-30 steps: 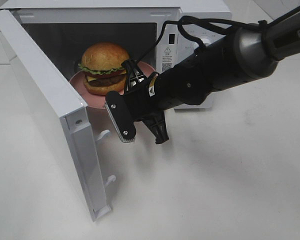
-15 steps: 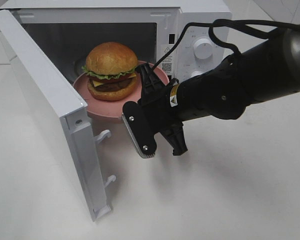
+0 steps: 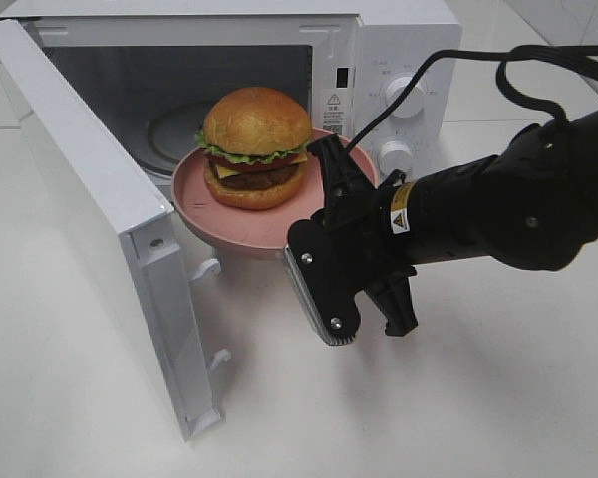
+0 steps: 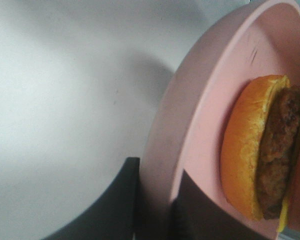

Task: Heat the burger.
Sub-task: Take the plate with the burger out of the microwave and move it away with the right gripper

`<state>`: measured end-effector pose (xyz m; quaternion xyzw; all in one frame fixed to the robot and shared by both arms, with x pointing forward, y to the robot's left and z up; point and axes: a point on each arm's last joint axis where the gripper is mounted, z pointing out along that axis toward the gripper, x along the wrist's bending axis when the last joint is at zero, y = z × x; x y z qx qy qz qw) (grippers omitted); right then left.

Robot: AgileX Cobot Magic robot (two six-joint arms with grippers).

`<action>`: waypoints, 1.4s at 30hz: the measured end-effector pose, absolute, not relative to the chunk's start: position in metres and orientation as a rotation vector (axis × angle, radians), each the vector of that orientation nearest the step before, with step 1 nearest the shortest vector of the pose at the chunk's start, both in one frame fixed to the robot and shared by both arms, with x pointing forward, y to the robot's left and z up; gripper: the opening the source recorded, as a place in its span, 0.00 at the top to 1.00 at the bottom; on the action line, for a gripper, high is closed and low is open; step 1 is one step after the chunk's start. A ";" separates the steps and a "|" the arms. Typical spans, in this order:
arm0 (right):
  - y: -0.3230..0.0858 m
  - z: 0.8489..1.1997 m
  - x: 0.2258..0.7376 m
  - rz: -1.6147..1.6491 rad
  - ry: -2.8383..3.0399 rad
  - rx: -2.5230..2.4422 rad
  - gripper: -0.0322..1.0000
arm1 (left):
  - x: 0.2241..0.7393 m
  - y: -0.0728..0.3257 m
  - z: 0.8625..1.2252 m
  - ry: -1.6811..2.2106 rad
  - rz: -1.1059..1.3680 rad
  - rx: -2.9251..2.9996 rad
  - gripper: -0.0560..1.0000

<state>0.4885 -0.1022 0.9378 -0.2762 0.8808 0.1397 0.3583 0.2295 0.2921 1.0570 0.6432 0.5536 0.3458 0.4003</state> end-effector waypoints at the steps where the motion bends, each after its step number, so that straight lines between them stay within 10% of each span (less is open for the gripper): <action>1: -0.106 0.939 0.484 0.363 2.274 -0.706 0.83 | 0.230 0.292 1.057 1.400 0.875 1.627 0.01; 42: -0.204 0.985 0.366 0.327 2.311 -0.614 0.83 | 0.230 0.292 1.057 1.400 0.875 1.627 0.01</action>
